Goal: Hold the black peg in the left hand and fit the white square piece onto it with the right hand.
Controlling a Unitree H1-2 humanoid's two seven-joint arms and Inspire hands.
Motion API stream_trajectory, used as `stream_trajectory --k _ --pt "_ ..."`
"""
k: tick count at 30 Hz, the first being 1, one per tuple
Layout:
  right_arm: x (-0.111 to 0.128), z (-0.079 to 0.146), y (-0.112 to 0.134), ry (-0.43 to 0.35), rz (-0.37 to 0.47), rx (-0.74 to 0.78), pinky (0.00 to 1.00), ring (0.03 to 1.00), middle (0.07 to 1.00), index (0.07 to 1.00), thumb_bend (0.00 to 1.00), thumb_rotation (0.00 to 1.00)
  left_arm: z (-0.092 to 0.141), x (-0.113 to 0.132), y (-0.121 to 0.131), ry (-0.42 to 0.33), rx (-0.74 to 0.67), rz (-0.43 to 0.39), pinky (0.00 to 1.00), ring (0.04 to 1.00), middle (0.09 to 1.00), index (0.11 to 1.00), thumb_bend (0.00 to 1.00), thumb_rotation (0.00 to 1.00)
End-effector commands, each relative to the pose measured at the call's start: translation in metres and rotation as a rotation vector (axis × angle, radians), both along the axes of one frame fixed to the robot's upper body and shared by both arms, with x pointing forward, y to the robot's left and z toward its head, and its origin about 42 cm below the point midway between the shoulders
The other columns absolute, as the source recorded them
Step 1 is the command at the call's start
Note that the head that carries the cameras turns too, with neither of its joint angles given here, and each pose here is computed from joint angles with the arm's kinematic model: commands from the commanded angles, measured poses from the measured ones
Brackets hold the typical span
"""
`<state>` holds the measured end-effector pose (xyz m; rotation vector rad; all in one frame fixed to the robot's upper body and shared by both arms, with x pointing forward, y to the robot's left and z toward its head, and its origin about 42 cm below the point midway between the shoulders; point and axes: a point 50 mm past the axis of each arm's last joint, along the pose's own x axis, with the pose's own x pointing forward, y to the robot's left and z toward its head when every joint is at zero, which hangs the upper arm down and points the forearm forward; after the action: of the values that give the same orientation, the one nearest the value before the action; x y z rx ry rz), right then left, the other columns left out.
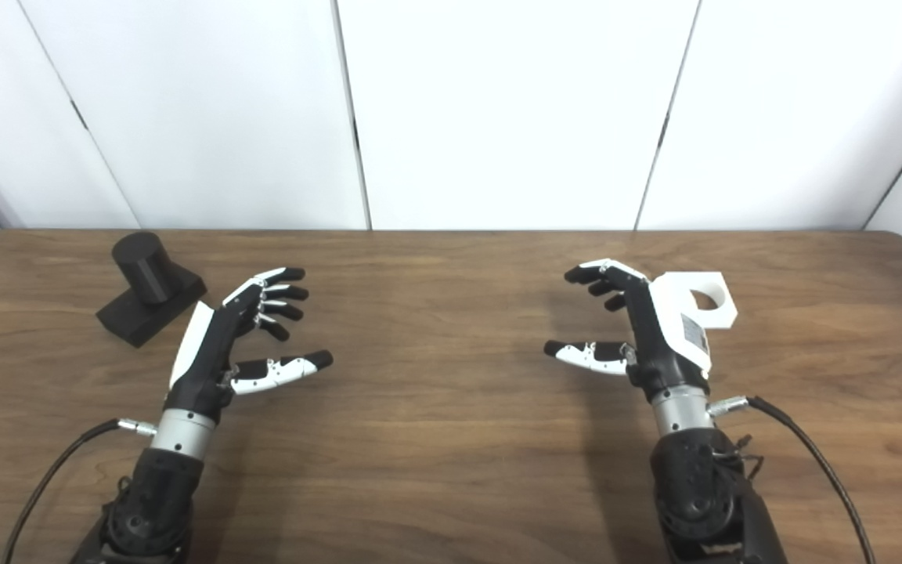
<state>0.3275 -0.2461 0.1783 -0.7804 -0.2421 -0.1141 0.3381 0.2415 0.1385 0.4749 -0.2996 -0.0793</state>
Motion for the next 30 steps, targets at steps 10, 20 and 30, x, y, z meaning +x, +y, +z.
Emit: stream_trajectory --k 10,20,30 --pt "0.005 0.02 0.003 -0.092 0.024 -0.009 0.58 0.672 0.694 0.642 0.64 0.0 0.021 0.008 -0.001 -0.085 0.006 -0.022 0.5 0.636 0.716 0.78 0.87 0.18" --pt "0.004 0.018 -0.007 -0.095 0.038 -0.019 0.58 0.666 0.686 0.651 0.64 0.0 0.017 0.008 -0.012 -0.074 0.0 -0.032 0.5 0.624 0.716 0.772 0.87 0.18" --pt "0.005 0.017 -0.028 -0.092 0.046 0.027 0.56 0.639 0.675 0.652 0.66 0.0 0.009 0.01 -0.043 -0.053 0.029 -0.012 0.54 0.675 0.729 0.772 0.88 0.23"
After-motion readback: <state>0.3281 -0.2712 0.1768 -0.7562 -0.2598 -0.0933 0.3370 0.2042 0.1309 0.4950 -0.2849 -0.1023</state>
